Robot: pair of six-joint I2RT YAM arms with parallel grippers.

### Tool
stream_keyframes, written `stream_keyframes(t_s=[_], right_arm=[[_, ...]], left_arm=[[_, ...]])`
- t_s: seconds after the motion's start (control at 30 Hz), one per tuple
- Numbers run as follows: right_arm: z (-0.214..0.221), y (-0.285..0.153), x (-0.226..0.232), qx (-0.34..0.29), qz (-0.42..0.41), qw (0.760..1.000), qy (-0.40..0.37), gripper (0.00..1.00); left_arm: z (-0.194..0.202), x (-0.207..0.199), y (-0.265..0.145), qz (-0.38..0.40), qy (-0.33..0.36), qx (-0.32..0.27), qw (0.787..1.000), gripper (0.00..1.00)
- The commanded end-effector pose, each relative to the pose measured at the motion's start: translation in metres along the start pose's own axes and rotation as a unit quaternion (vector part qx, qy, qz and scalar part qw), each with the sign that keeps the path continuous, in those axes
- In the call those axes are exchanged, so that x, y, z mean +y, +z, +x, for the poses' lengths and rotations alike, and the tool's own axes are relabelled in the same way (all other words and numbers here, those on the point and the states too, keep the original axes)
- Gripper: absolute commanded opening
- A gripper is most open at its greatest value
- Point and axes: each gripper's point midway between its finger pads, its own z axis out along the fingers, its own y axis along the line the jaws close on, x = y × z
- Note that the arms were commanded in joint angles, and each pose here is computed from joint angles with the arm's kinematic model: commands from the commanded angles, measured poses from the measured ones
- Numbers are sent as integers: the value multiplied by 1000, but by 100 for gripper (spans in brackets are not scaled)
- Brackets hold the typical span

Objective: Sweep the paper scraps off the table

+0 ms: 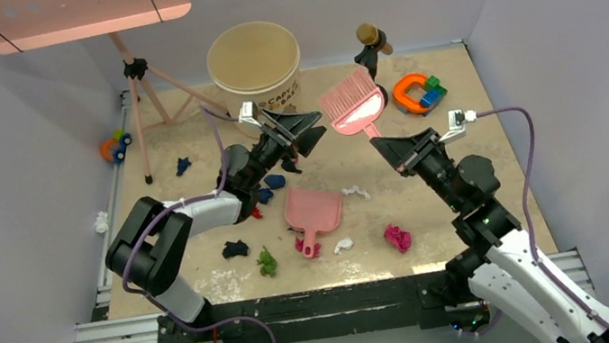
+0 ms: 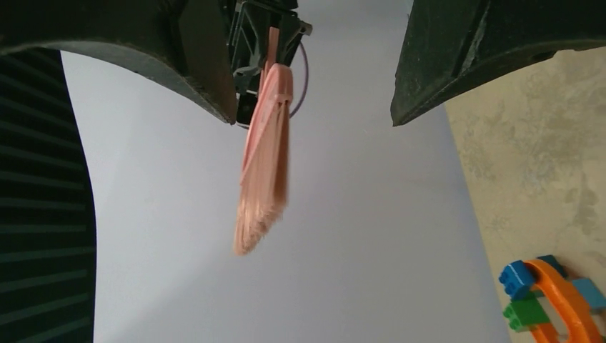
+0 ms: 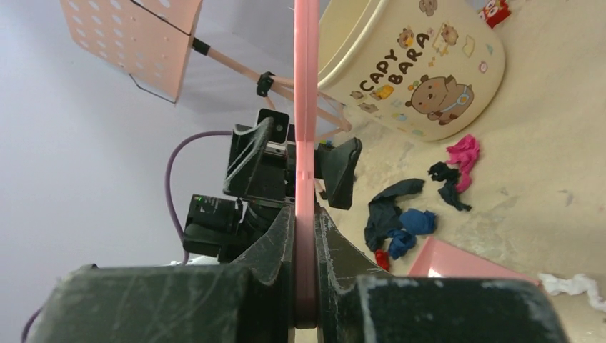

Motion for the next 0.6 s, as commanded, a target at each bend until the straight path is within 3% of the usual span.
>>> stream_keyframes(t_s=[0.0,0.23,0.33,0.43,0.57], right_arm=[[-13,-10,3,6,38,994,-99,0],[-5,-10,-48,97,173,956,-217,0],[2,-3,-59,133,190,943,-238,0],[6,2,-70,157,214,932,-249,0],[-10,0,-90,153,295,905,-266,0]], left_arm=[[-13,-25,-22,35,28,8,999,85],[-17,-5,-46,-73,85,43,993,88],[-22,2,-61,-160,141,39,976,89],[-33,13,-89,-276,219,36,935,92],[-29,31,-141,-425,270,100,858,94]])
